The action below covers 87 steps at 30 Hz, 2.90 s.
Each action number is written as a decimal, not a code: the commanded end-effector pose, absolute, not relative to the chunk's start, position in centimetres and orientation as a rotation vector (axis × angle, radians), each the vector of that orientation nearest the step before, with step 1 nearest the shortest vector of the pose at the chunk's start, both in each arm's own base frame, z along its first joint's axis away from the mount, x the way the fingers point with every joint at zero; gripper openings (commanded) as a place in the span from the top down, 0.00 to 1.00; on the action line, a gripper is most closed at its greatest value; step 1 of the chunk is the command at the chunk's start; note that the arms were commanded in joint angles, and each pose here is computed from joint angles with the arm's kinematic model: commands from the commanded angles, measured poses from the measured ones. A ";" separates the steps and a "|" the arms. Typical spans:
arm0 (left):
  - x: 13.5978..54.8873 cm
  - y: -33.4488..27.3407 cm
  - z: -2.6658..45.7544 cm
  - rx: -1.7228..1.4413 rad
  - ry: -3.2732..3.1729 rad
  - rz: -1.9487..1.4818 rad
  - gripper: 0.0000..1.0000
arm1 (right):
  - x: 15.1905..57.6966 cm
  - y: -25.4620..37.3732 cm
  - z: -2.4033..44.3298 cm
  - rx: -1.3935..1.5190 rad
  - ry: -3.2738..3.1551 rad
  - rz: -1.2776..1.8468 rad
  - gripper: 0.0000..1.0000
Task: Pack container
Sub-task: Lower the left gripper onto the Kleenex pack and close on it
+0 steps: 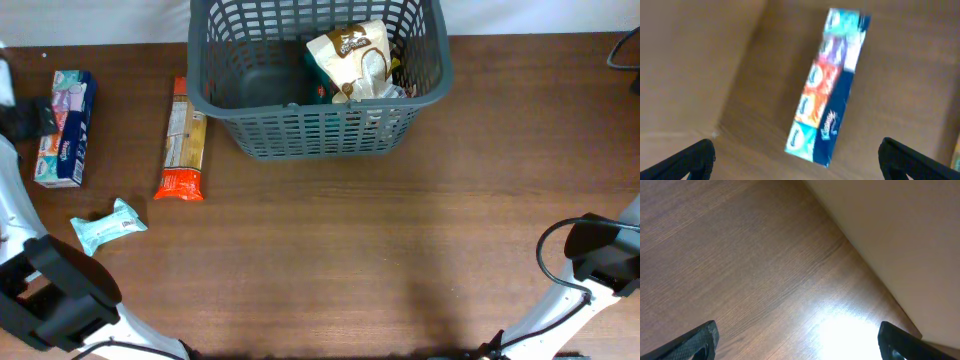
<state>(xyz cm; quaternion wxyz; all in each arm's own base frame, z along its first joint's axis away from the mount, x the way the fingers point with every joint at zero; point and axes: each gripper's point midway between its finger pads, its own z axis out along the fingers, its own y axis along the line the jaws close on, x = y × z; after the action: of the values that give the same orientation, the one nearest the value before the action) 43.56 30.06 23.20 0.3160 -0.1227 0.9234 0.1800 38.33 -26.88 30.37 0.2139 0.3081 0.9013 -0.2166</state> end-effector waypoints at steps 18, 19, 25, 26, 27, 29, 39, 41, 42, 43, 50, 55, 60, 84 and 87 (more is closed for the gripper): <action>46.3 27.2 15.9 -0.281 2.666 0.341 0.01 | 38.2 -27.1 30.1 0.873 2.501 -0.617 0.01; 46.3 27.4 15.6 -0.302 2.669 0.348 0.01 | 38.2 -27.1 30.1 0.873 2.501 -0.617 0.01; 46.1 27.8 14.1 -0.310 2.703 0.349 0.01 | 38.2 -27.1 30.1 0.873 2.501 -0.617 0.01; 46.0 27.9 14.0 -0.306 2.706 0.350 0.01 | 38.2 -27.1 30.1 0.873 2.501 -0.617 0.01; 45.9 28.1 13.9 -0.294 2.709 0.350 0.01 | 38.2 -27.1 30.1 0.873 2.501 -0.617 0.01; 45.5 28.7 13.9 -0.290 2.713 0.358 0.01 | 38.2 -27.1 30.1 0.873 2.500 -0.617 0.01; 43.7 31.1 13.0 -0.298 2.688 0.180 0.01 | 38.2 -27.1 30.1 0.873 2.501 -0.617 0.01; 43.6 31.0 12.7 -0.268 2.696 0.160 0.01 | 38.2 -27.1 30.1 0.873 2.501 -0.617 0.01; 43.5 30.8 12.5 -0.249 2.707 0.152 0.01 | 38.2 -27.1 30.1 0.873 2.501 -0.617 0.01; 43.4 30.7 12.1 -0.236 2.723 0.152 0.01 | 38.2 -27.1 30.1 0.873 2.501 -0.617 0.01; 43.3 29.6 8.4 -0.211 2.831 0.142 0.00 | 38.2 -27.1 30.1 0.873 2.501 -0.617 0.01; 43.3 29.4 6.7 -0.200 2.869 0.138 0.01 | 38.2 -27.1 30.1 0.873 2.501 -0.617 0.01; 43.0 29.6 5.4 -0.209 2.895 0.133 0.00 | 38.2 -27.1 30.1 0.873 2.501 -0.617 0.01; 41.9 32.2 5.3 -0.221 2.931 0.316 0.00 | 38.2 -27.1 30.1 0.873 2.501 -0.617 0.01; 41.9 32.3 5.3 -0.224 2.921 0.295 0.00 | 38.2 -27.1 30.1 0.873 2.500 -0.617 0.01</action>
<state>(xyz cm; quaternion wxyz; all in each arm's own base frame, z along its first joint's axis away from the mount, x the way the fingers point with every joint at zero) 42.28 31.59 6.27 0.1044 -0.0775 0.9860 0.1045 38.33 -26.87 30.36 0.2139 0.3077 0.9015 -0.2165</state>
